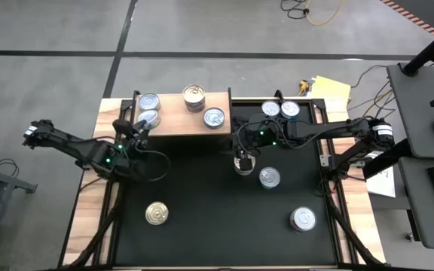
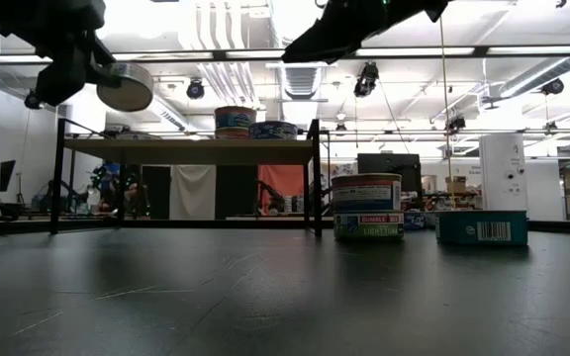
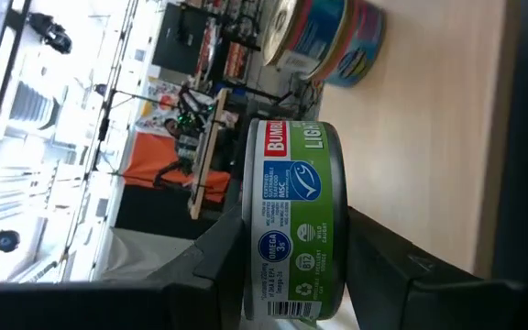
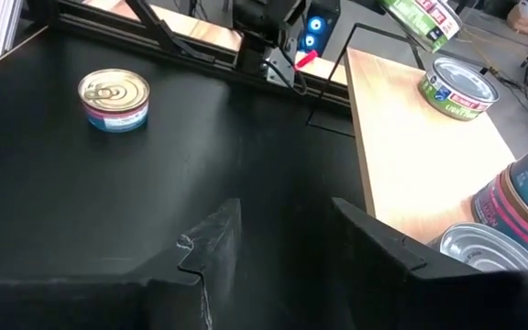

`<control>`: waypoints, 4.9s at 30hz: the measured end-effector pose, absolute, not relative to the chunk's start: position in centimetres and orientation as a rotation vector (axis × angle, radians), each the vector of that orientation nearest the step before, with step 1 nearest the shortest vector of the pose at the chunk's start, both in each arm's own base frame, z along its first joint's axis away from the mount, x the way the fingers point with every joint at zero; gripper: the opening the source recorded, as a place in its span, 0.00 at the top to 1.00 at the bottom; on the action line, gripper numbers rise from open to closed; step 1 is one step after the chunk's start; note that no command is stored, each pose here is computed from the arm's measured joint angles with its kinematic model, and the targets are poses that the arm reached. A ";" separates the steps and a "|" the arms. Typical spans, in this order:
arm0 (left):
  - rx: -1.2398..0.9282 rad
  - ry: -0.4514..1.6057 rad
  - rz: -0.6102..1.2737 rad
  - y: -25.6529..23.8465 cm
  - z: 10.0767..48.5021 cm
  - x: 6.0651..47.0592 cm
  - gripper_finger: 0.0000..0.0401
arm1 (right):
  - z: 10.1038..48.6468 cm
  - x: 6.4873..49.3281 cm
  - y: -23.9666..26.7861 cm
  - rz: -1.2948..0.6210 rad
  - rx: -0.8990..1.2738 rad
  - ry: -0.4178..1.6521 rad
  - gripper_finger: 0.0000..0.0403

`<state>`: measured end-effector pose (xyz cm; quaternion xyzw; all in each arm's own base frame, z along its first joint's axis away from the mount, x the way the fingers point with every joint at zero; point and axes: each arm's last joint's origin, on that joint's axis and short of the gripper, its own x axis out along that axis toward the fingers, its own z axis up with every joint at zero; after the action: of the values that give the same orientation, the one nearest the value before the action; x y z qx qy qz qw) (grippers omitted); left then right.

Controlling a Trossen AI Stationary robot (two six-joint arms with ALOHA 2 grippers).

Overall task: Stack canned seafood by type on shelf
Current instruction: Stack the green/white tuna can on top of the other green/white tuna can on the shelf

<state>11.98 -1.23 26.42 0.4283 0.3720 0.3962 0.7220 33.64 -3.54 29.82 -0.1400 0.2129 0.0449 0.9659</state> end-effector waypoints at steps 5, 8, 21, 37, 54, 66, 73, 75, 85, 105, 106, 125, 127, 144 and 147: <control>0.911 0.851 0.931 -0.3 26.6 11.7 0.69 | 29.8 33.7 -3.6 0.092 -0.292 0.428 0.60; 0.854 0.839 0.990 0.3 27.1 12.1 0.69 | 29.9 33.7 -3.6 0.090 -0.294 0.418 0.60; 0.795 0.930 1.034 3.1 27.9 13.6 0.69 | 30.0 33.7 -3.6 0.094 -0.319 0.410 0.68; 0.852 0.924 0.804 4.5 29.0 14.2 0.69 | 30.0 33.7 -3.6 0.106 -0.386 0.404 0.73; 1.055 0.542 0.481 3.1 32.3 11.2 0.69 | 32.9 36.4 -4.1 -0.024 -0.558 0.155 0.52; 1.027 0.425 0.423 2.6 32.8 9.7 0.69 | 32.6 40.7 -2.8 -0.093 -0.751 0.210 0.42; 1.098 0.429 0.395 2.5 32.9 9.5 0.69 | 33.3 43.7 -3.6 -0.127 -0.885 0.162 0.43; 1.101 0.414 0.377 2.4 32.9 9.4 0.69 | 33.2 44.6 -4.2 -0.129 -0.909 0.159 0.42; 1.077 0.395 0.363 2.4 32.9 9.6 0.69 | 33.2 46.6 -5.7 -0.163 -0.931 0.149 0.36; 1.066 0.315 0.281 2.4 33.2 12.1 0.69 | 33.5 46.7 -5.7 -0.093 -0.930 0.112 0.47; 1.066 0.309 0.285 2.4 33.2 12.1 0.69 | 33.4 46.7 -5.7 -0.101 -0.932 0.121 0.48; 1.015 0.359 0.459 2.9 33.5 12.2 0.36 | 34.6 45.7 -6.4 -0.203 -1.073 0.206 0.66; 1.015 0.360 0.458 2.9 33.5 12.2 0.34 | 34.8 45.4 -6.5 -0.222 -1.085 0.230 0.66; 1.065 0.442 0.408 3.4 32.4 15.5 0.45 | 34.3 45.1 -6.4 -0.171 -1.089 0.304 0.66; 1.083 0.446 0.405 3.4 32.3 15.6 0.50 | 34.2 45.1 -6.4 -0.169 -1.091 0.308 0.66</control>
<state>15.59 3.38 32.35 0.5075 0.2091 0.1897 0.8141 45.14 -6.44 34.22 -0.5161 0.1456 -0.0798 0.8403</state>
